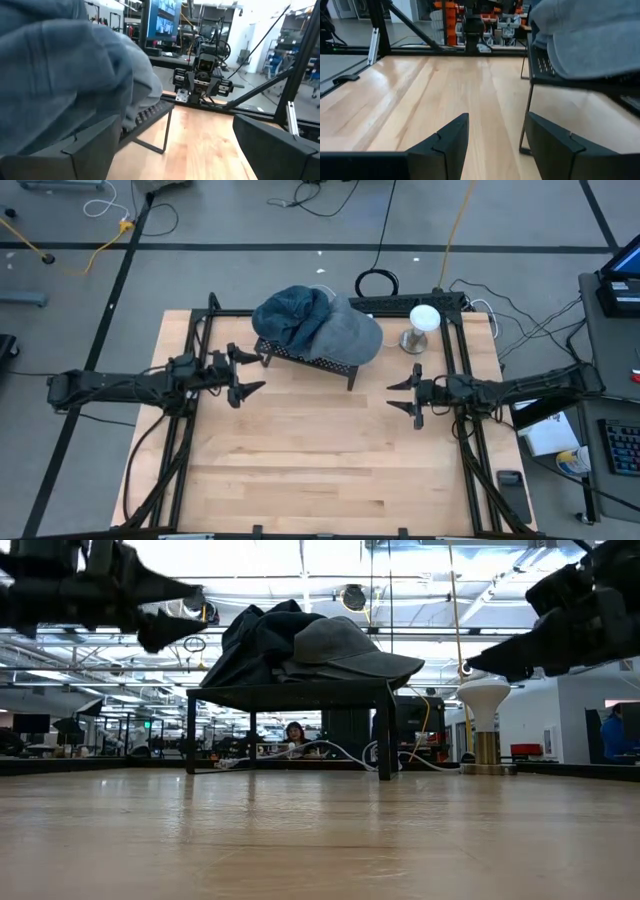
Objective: Pick & Place hat
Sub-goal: Return to Home Position
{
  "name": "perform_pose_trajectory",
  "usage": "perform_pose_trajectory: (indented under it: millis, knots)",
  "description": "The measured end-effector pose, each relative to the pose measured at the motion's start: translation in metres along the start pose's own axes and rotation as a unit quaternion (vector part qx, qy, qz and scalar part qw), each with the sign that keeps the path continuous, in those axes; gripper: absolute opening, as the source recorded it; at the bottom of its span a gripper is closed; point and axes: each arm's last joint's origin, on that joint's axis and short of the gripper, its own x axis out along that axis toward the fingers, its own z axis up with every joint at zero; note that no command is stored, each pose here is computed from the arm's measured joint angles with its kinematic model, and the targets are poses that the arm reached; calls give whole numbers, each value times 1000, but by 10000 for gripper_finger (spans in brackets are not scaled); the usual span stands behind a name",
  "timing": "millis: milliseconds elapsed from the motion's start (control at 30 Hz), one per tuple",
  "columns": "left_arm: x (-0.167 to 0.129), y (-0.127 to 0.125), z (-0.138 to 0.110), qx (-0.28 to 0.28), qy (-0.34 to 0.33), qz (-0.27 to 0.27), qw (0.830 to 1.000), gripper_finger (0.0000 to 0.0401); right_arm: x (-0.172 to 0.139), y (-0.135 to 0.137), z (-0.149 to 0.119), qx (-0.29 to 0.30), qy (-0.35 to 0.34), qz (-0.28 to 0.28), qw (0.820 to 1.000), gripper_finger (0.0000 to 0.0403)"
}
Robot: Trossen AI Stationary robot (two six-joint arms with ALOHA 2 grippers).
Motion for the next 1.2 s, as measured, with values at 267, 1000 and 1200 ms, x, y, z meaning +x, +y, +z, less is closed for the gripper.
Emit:
perform_pose_trajectory:
  millis: [267,1000,1200]
  knots:
    - [-11,2,-24,-22,-26,-8,999,390,-5,-1,3,24,-26,1,999,185]
    - [-40,4,-20,-30,-15,-24,999,390,-24,-3,4,51,-39,2,998,185]
    - [-48,3,-23,-30,-6,-31,999,390,-28,-4,2,55,-34,-16,998,185]
